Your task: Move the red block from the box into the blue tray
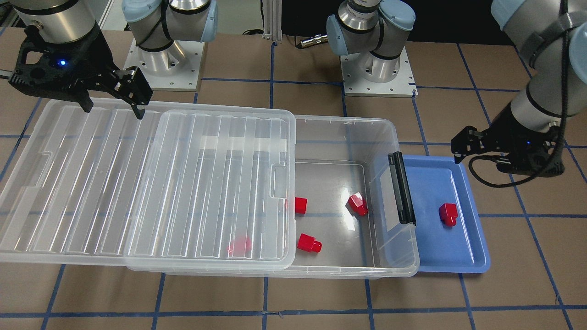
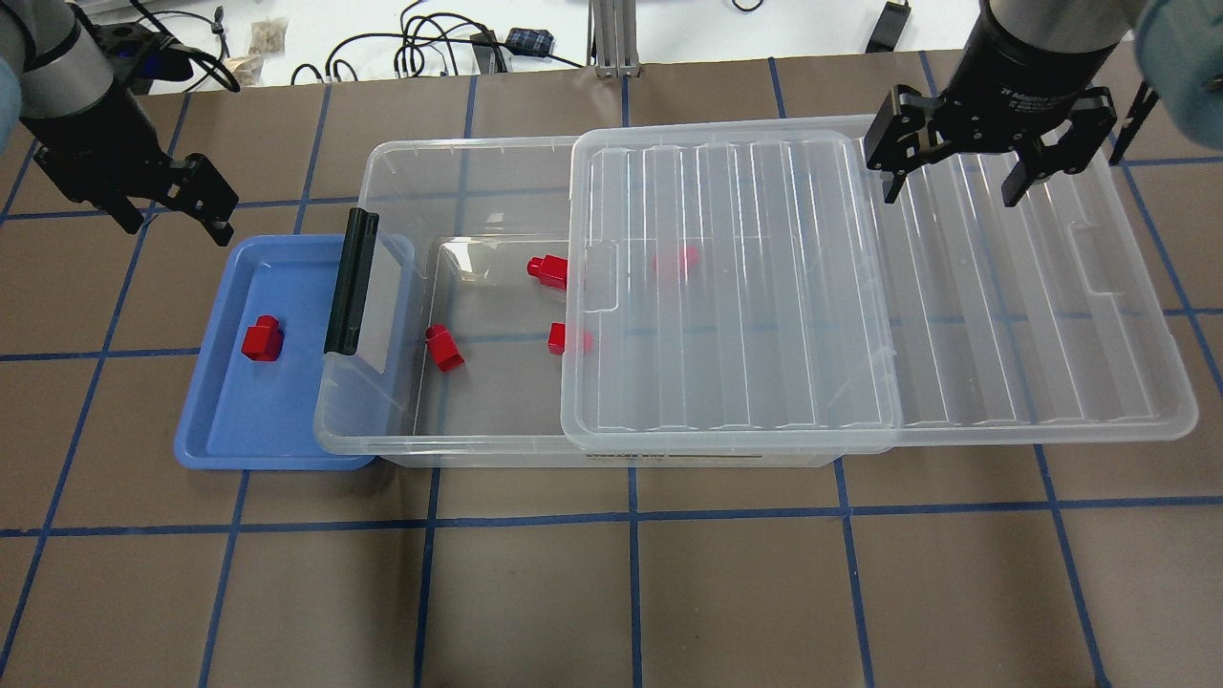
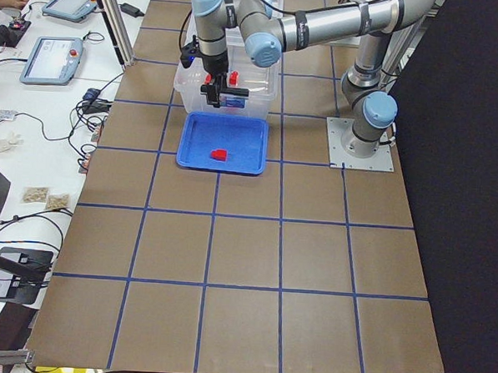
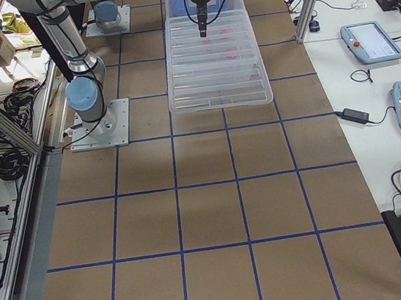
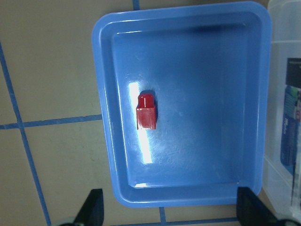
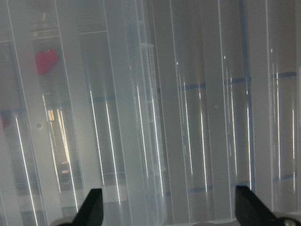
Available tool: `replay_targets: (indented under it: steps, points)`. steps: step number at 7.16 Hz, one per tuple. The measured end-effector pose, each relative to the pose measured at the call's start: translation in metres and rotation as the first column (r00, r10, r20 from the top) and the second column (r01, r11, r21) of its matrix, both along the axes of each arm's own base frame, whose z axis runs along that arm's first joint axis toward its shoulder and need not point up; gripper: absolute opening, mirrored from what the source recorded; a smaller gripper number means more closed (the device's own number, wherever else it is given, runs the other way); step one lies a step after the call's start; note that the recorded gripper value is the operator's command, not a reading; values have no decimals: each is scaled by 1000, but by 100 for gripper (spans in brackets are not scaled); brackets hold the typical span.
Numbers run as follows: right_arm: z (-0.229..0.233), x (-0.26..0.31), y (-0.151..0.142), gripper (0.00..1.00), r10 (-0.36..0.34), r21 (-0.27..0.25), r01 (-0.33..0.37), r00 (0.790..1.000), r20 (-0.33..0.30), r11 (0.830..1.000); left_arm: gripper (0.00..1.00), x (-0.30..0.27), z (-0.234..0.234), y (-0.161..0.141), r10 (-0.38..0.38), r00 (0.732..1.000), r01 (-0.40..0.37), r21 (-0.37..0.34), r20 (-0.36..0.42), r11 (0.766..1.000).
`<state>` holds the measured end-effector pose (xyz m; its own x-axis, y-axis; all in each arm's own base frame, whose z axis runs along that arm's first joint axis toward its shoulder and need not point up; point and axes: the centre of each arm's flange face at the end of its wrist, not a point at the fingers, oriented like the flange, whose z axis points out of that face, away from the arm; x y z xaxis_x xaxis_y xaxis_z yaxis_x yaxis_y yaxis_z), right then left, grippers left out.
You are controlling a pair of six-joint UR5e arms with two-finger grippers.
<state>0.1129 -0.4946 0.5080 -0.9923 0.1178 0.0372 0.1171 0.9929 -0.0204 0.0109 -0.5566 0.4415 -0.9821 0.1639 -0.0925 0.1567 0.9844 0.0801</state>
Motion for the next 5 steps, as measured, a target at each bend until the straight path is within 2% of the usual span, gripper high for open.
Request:
replay_targets:
  steps: [1,3,5]
  points:
    - [-1,-1,-1,100,-1,2,1,1000,0,1000,100,-32,11,10,24,1000,-24,-21,-10,999]
    - [0,-2,-1,100,-3,4,3,1000,-1,1000,100,-85,24,27,63,994,-68,-47,-88,997]
    - [0,-1,-1,100,-3,4,3,1000,1,1000,100,-118,11,45,33,993,-36,-23,-116,999]
